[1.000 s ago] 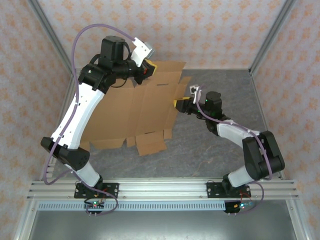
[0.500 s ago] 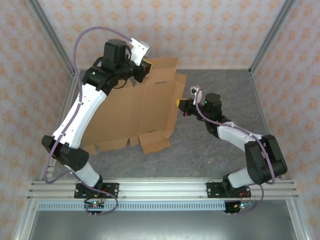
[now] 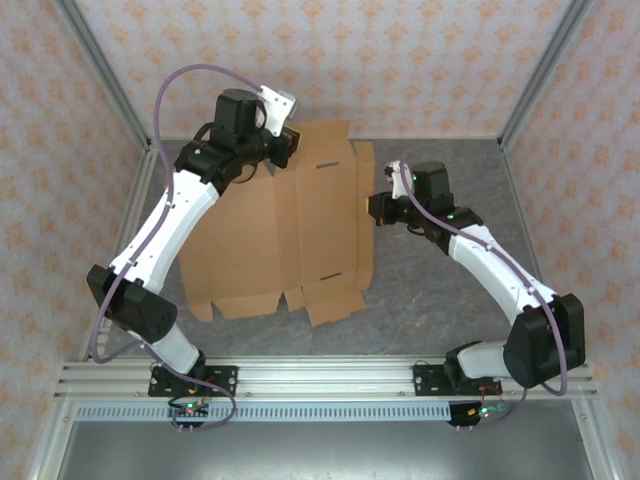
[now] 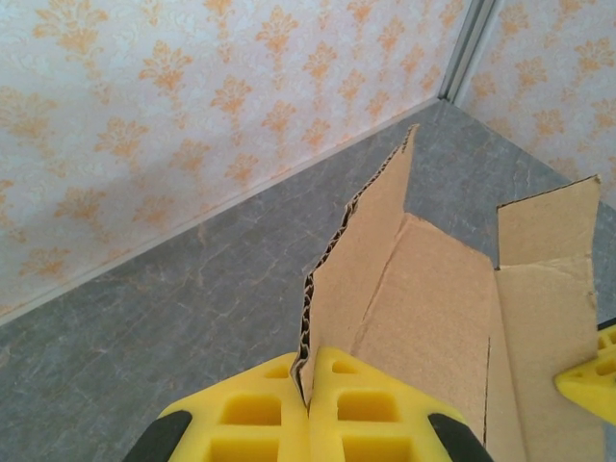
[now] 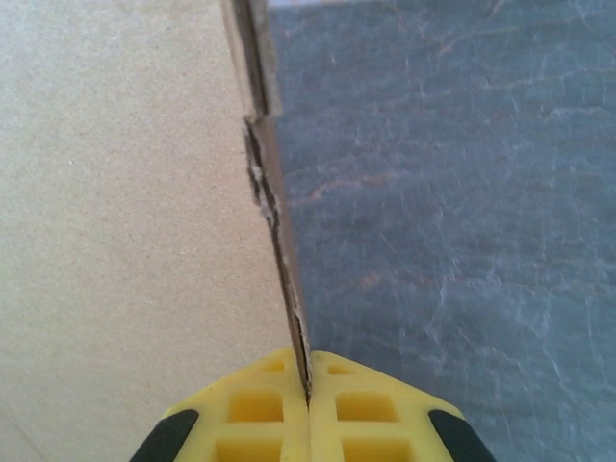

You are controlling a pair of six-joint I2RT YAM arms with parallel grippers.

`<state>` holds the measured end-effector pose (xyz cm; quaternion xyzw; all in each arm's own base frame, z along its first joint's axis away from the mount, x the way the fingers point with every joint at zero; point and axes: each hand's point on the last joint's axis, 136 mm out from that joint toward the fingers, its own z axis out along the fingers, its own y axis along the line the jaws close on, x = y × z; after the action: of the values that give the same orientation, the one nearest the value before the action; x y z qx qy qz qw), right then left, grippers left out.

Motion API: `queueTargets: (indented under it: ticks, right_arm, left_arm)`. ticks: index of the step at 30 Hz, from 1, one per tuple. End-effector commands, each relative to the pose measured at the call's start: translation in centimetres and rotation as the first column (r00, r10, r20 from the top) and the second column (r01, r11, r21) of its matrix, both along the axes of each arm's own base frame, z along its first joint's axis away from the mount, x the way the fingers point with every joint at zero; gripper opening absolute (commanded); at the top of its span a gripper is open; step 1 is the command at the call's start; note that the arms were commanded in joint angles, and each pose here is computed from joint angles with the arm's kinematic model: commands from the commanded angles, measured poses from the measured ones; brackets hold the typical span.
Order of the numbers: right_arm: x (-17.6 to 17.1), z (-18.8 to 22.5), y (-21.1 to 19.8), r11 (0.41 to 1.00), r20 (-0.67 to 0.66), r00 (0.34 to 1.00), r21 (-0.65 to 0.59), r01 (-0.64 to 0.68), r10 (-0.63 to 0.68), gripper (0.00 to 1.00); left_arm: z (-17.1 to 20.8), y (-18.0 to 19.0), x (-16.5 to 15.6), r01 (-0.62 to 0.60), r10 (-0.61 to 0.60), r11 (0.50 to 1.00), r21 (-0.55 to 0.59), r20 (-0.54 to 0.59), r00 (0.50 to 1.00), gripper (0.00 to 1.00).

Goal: Fold the paper box

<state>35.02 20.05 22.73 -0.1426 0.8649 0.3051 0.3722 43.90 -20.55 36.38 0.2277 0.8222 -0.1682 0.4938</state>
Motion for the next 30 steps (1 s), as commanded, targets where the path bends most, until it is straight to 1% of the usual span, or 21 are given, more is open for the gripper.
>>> queueTargets:
  ticks: [1,3,6,12,19,21,25,30]
  right_arm:
    - [-0.8,-0.8,-1.1,0.994,-0.061,0.998,-0.106,-0.01,0.004,0.0]
    - [-0.6,-1.2,-1.6,0.989,-0.082,0.997,-0.147,-0.004,-0.008,0.0]
    - [-0.3,-1.2,-1.9,0.985,-0.093,0.995,-0.171,0.01,-0.026,0.0]
    - [0.6,-1.6,-2.3,0.974,-0.12,0.992,-0.224,0.022,-0.05,0.0]
    - [1.1,-2.3,-2.4,0.967,-0.15,0.987,-0.254,0.025,-0.065,0.0]
    - [1.2,-2.5,-2.7,0.959,-0.149,0.986,-0.281,0.028,-0.072,0.0]
    - [1.4,-2.7,-3.0,0.948,-0.144,0.988,-0.317,0.009,-0.058,0.0]
    - [2.3,-3.2,-2.8,0.936,-0.149,0.989,-0.352,-0.027,-0.027,0.0]
  left_arm:
    - [-1.6,0.3,0.0,-0.019,0.02,1.0,0.021,-0.029,0.999,0.0]
    - [-2.2,0.5,0.0,-0.019,0.02,0.999,0.035,-0.032,0.999,0.0]
    - [-3.1,0.3,-0.1,0.005,-0.003,0.999,0.054,-0.042,0.999,0.0]
    - [-6.2,-0.3,-0.4,0.051,-0.045,0.996,0.068,-0.094,0.995,0.06]
    - [-9.9,-0.3,-0.1,0.043,-0.028,0.996,0.081,-0.176,0.984,0.16]
    - [-10.6,0.0,0.3,0.027,-0.012,0.997,0.074,-0.198,0.98,0.19]
    - [-11.7,0.2,0.9,0.017,-0.004,0.999,0.052,-0.236,0.972,0.25]
    - [-12.4,0.8,1.5,-0.004,0.018,0.999,0.053,-0.259,0.966,0.31]
